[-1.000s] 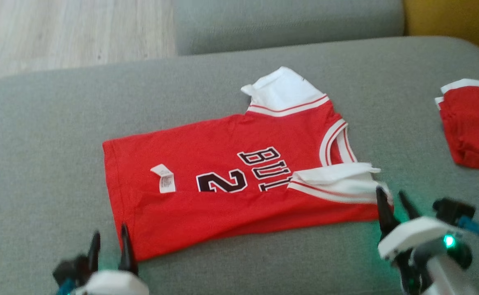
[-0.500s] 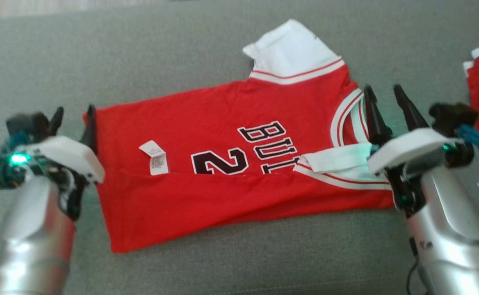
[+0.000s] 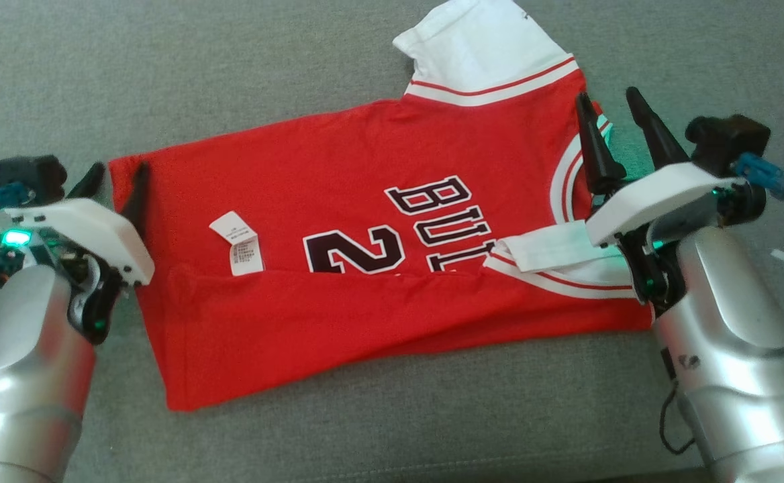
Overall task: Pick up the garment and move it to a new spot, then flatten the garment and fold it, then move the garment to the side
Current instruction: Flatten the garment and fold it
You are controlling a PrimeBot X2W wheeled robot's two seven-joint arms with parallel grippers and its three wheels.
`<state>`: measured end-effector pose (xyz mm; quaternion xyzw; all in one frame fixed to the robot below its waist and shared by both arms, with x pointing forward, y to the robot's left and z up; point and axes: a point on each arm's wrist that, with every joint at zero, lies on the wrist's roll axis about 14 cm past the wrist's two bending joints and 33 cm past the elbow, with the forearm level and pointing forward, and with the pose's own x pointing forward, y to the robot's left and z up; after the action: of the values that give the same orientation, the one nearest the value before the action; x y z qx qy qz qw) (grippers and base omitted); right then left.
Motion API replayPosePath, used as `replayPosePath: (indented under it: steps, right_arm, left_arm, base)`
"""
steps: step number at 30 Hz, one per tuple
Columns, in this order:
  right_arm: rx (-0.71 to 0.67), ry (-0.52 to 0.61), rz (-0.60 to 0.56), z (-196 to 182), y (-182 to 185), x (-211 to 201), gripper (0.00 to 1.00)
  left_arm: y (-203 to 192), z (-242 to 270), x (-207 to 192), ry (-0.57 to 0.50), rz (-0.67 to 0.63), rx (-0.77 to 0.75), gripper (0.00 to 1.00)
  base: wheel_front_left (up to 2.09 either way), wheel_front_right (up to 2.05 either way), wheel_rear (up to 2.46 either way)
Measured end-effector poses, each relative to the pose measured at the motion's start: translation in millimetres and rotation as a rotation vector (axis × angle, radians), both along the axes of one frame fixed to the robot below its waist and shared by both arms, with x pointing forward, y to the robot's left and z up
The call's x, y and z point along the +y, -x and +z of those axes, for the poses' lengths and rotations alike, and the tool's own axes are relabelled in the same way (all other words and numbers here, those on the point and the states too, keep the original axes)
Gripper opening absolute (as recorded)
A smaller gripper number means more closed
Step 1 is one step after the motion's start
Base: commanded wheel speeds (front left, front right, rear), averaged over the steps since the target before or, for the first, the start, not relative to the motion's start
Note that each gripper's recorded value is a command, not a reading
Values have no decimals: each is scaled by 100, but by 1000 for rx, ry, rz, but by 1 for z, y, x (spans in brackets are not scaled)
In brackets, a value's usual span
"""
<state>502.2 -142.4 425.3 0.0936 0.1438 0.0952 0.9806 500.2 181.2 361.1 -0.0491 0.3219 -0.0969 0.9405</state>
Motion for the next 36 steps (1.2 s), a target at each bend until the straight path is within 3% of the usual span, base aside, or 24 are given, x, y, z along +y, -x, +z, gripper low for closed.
replayPosePath:
  steps: [1,10,17,23,32,33,34,36]
  right_arm:
    - [1,4,8,-1,-2,2,100]
    - [82,133,63,1,-46,-7,100]
    - [184,213,125,-6,-89,8,100]
    - [254,277,198,-21,-118,36,100]
    - [396,336,252,-64,-125,56,98]
    - [400,342,252,-66,-125,56,79]
    - [401,349,251,-66,-126,55,71]
    - [400,353,245,-63,-128,54,13]
  left_arm:
    - [-2,1,0,-2,-3,-8,0]
    - [-12,21,-1,7,-7,-158,0]
    - [-22,49,-5,1,-35,-277,0]
    - [-20,53,-9,22,-25,-303,0]
    - [-15,39,-5,29,-3,-282,0]
    - [-14,37,-4,28,-3,-276,0]
    - [-14,36,-5,29,-5,-277,0]
    - [-14,37,-6,34,-5,-280,0]
  base:
    - [0,0,0]
    - [0,0,0]
    - [0,0,0]
    - [0,0,0]
    - [0,0,0]
    - [0,0,0]
    - [0,0,0]
    - [0,0,0]
